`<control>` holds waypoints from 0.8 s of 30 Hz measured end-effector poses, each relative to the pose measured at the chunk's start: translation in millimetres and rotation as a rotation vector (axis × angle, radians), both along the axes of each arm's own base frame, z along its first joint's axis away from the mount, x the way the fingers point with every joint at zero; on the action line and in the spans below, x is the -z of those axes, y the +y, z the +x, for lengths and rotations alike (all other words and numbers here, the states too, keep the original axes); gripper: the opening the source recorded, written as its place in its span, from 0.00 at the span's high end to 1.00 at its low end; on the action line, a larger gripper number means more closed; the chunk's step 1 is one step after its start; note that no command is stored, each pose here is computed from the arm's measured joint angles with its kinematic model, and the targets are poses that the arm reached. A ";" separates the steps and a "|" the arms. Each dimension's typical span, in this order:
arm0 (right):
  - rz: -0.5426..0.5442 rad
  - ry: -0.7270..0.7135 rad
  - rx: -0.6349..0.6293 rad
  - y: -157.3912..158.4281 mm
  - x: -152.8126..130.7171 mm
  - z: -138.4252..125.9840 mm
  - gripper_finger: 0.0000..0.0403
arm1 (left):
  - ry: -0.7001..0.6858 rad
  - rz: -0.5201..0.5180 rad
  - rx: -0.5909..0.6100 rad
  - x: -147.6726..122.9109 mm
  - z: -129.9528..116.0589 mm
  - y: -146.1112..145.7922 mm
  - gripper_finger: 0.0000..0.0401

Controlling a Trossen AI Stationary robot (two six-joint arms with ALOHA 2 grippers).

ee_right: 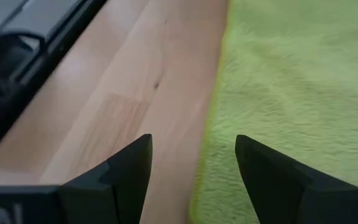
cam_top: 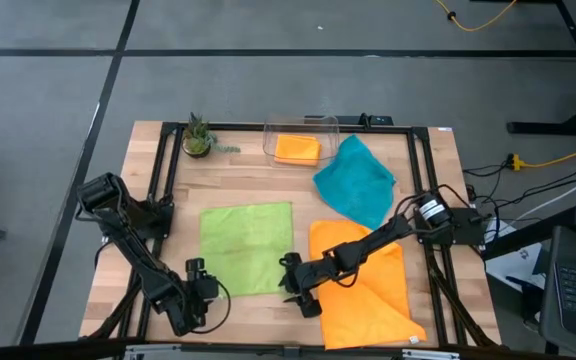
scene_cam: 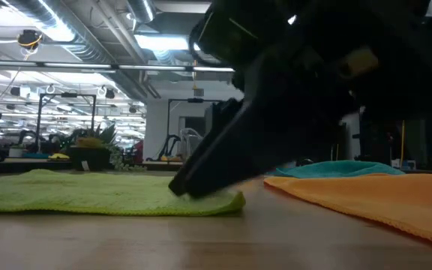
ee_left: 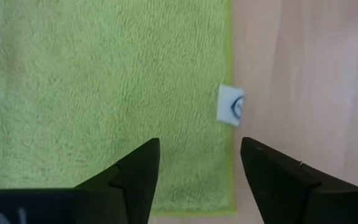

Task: Fold microfiber towels
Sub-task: Fold the green microfiber cloth

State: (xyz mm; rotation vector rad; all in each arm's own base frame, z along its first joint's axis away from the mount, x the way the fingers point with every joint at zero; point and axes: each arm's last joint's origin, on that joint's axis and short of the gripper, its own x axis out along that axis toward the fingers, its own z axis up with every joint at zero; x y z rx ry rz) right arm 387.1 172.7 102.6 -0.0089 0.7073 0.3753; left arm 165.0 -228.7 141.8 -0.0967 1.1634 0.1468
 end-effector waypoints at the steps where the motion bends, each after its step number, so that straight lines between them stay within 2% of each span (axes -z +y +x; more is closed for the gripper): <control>1: -0.012 0.021 -0.002 0.3 2.7 0.1 0.42 | 0.009 0.003 0.003 1.8 -0.8 -0.3 0.45; 10: -0.016 0.078 0.075 -0.1 5.8 2.4 0.42 | 0.041 0.045 0.016 20.4 -4.1 -4.8 0.45; 13: -0.025 0.099 0.082 -0.8 7.4 1.1 0.46 | 0.043 0.044 0.021 20.7 -4.1 -5.1 0.49; 17: -0.016 0.118 0.107 -1.6 8.4 0.4 0.55 | 0.046 0.030 0.017 21.0 -3.7 -5.9 0.59; 24: -0.023 0.120 0.110 -1.1 9.6 -0.5 0.75 | 0.016 0.001 -0.056 21.4 -2.8 -6.7 0.89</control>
